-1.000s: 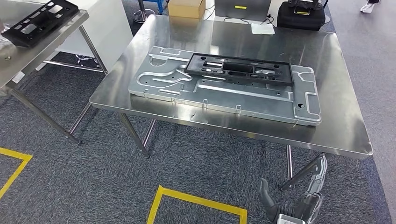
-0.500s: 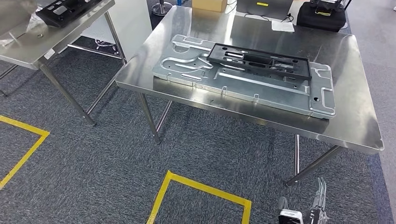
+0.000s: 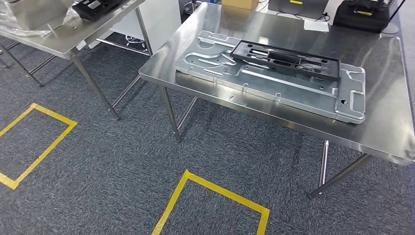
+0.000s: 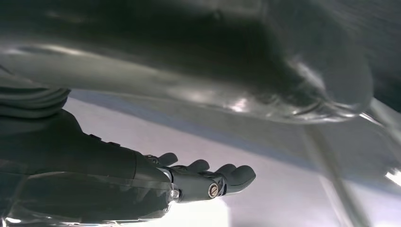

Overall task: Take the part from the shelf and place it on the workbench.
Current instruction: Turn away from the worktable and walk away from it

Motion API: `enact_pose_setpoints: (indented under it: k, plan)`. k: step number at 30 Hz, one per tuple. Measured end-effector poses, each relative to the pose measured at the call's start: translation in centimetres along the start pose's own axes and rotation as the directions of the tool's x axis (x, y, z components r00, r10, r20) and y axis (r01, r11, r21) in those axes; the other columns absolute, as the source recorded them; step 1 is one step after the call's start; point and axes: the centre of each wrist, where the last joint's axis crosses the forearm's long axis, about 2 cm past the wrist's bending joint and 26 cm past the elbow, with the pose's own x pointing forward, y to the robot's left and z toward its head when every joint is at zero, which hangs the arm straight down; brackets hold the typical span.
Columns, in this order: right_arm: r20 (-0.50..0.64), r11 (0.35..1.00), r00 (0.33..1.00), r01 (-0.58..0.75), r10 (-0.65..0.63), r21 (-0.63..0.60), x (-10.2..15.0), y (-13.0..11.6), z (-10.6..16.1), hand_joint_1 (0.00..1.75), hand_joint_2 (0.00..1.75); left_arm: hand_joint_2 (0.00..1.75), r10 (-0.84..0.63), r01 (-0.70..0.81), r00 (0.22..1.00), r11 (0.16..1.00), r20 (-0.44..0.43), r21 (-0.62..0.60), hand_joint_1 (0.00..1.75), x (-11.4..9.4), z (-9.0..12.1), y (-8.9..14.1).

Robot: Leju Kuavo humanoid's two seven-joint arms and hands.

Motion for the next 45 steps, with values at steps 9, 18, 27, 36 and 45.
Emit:
enact_pose_setpoints:
  k: [9, 18, 27, 36, 45]
  plan:
    - [-0.605, 0.944, 0.786, 0.286, -0.131, 0.167, -1.5, 4.7, 2.7, 0.0, 0.0, 0.0, -0.028, 0.029, 0.999, 0.999, -0.016, 0.03, 0.0, -0.1, 0.0, 0.4]
    - [-0.678, 0.838, 0.726, 0.436, -0.112, 0.329, -0.3, 6.7, 3.8, 0.0, 0.0, 0.0, 0.051, -0.048, 0.998, 0.996, -0.039, 0.071, 0.0, 0.1, -0.2, 1.5]
    - [-0.637, 0.765, 0.761, 0.483, -0.125, 0.426, 1.3, 7.5, 3.2, 0.0, 0.0, 0.0, 0.066, -0.063, 0.997, 0.994, -0.034, 0.091, 0.0, 0.9, -0.7, 3.3]
    - [-0.637, 0.756, 0.761, 0.488, -0.123, 0.437, 1.5, 7.7, 3.3, 0.0, 0.0, 0.0, 0.068, -0.065, 0.997, 0.994, -0.029, 0.092, 0.0, 1.0, -0.8, 3.6]
    - [-0.62, 0.754, 0.779, 0.463, -0.096, 0.466, 1.6, 7.7, 3.2, 0.0, 0.0, 0.0, 0.06, -0.058, 0.998, 0.996, -0.019, 0.069, 0.0, 1.2, -0.9, 3.7]
